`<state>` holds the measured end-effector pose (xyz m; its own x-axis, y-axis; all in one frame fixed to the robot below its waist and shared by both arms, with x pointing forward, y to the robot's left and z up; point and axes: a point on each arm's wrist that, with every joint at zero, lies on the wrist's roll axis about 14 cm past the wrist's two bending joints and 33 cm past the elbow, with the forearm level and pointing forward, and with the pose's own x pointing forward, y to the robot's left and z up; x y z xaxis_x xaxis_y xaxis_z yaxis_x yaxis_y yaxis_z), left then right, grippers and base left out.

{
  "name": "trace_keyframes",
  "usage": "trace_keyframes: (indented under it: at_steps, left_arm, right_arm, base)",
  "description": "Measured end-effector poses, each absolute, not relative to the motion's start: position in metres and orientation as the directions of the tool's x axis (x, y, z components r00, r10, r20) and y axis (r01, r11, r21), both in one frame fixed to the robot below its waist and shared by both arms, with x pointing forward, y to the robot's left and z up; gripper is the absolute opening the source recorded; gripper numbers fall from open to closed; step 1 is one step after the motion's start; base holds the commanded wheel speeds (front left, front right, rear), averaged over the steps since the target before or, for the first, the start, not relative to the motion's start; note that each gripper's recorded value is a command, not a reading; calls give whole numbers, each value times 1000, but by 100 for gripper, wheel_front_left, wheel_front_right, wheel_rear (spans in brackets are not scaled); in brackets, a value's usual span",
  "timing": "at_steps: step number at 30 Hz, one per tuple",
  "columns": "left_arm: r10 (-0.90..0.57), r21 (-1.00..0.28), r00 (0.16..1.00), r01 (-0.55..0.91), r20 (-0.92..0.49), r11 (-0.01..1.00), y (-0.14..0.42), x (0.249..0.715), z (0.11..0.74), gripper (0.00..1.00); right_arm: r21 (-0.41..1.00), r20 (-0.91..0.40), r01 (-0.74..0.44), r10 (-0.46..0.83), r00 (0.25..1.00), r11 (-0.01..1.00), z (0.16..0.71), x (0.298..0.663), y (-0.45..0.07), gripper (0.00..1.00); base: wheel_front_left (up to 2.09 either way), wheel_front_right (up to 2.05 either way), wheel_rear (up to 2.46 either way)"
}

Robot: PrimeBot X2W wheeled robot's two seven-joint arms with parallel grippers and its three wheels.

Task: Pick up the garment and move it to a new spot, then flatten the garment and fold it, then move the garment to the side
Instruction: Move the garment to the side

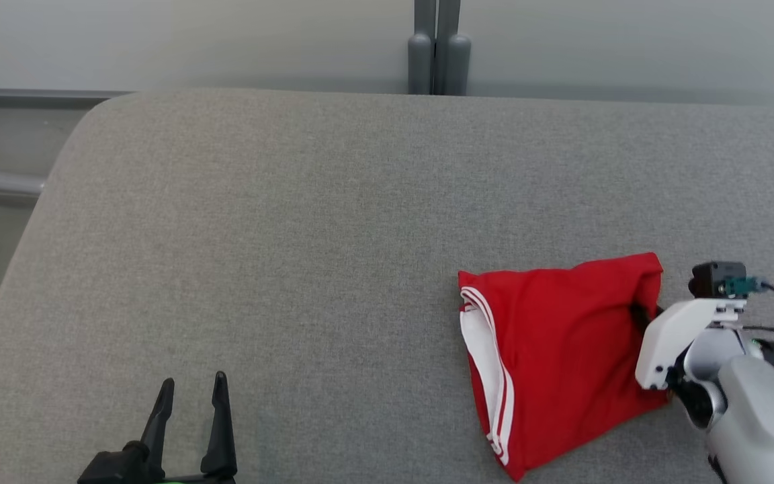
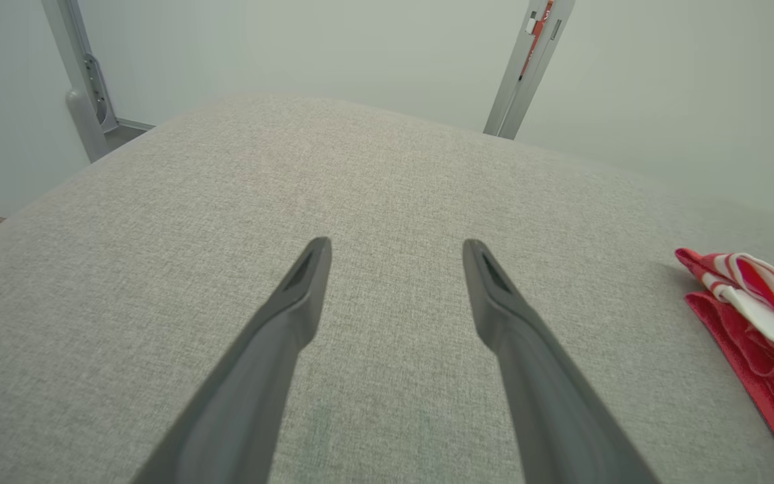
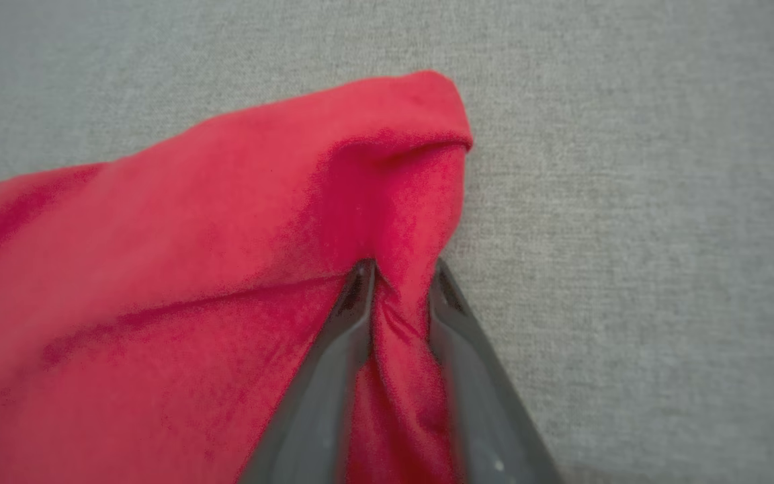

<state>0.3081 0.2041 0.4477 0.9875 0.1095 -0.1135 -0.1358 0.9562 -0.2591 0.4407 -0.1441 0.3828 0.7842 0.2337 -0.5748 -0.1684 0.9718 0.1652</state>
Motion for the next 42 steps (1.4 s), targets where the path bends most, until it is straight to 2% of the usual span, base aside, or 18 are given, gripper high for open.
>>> trace_keyframes:
  at_steps: [4, 6, 9, 16, 25, 26, 27, 28, 31, 34, 37, 42]
  left_arm:
    - [90, -257, 988, -120, -125, 959, 201, 320, 444, 100]
    - [66, -254, 990, -95, -123, 962, 196, 331, 443, 100]
    - [29, -248, 992, -60, -126, 967, 188, 344, 440, 100]
    - [-50, -236, 986, 12, -158, 972, 169, 368, 425, 100]
    - [-117, -236, 969, 65, -216, 970, 152, 381, 400, 100]
    - [-120, -236, 968, 66, -220, 969, 151, 383, 398, 100]
    - [-122, -236, 967, 68, -223, 969, 150, 384, 397, 100]
    - [-124, -236, 966, 70, -226, 969, 150, 385, 395, 100]
    - [-128, -237, 964, 72, -233, 969, 148, 387, 391, 100]
    - [-125, -239, 965, 69, -228, 969, 150, 387, 393, 100]
    - [-98, -257, 977, 47, -191, 965, 158, 387, 406, 100]
    - [-60, -269, 983, 12, -172, 963, 166, 376, 418, 100]
  right_arm:
    - [130, -475, -145, 190, 859, 981, 422, 487, -174, 0]
    - [81, -394, -88, 113, 912, 993, 458, 514, -214, 0]
    - [26, -324, 0, 8, 946, 1000, 495, 532, -265, 0]
    - [-55, -279, 211, -218, 935, 976, 532, 531, -366, 0]
    - [-116, -300, 384, -401, 865, 916, 523, 510, -434, 0]
    - [-116, -293, 401, -417, 860, 909, 523, 509, -439, 27]
    - [-122, -284, 412, -429, 857, 903, 523, 508, -443, 78]
    - [-132, -272, 430, -449, 851, 893, 525, 506, -449, 100]
    - [-200, -211, 458, -495, 843, 866, 535, 500, -465, 100]
    - [-254, -91, 474, -509, 856, 843, 561, 496, -471, 100]
    - [-264, -18, 444, -465, 885, 856, 567, 494, -451, 100]
    - [-278, 13, 371, -382, 924, 886, 551, 472, -414, 100]
  base:
    - [0, 0, 0]
    - [0, 0, 0]
    - [0, 0, 0]
    - [0, 0, 0]
    - [0, 0, 0]
    - [0, 0, 0]
    - [0, 0, 0]
    - [0, 0, 0]
    - [0, 0, 0]
    - [0, 0, 0]
    - [0, 0, 0]
    - [0, 0, 0]
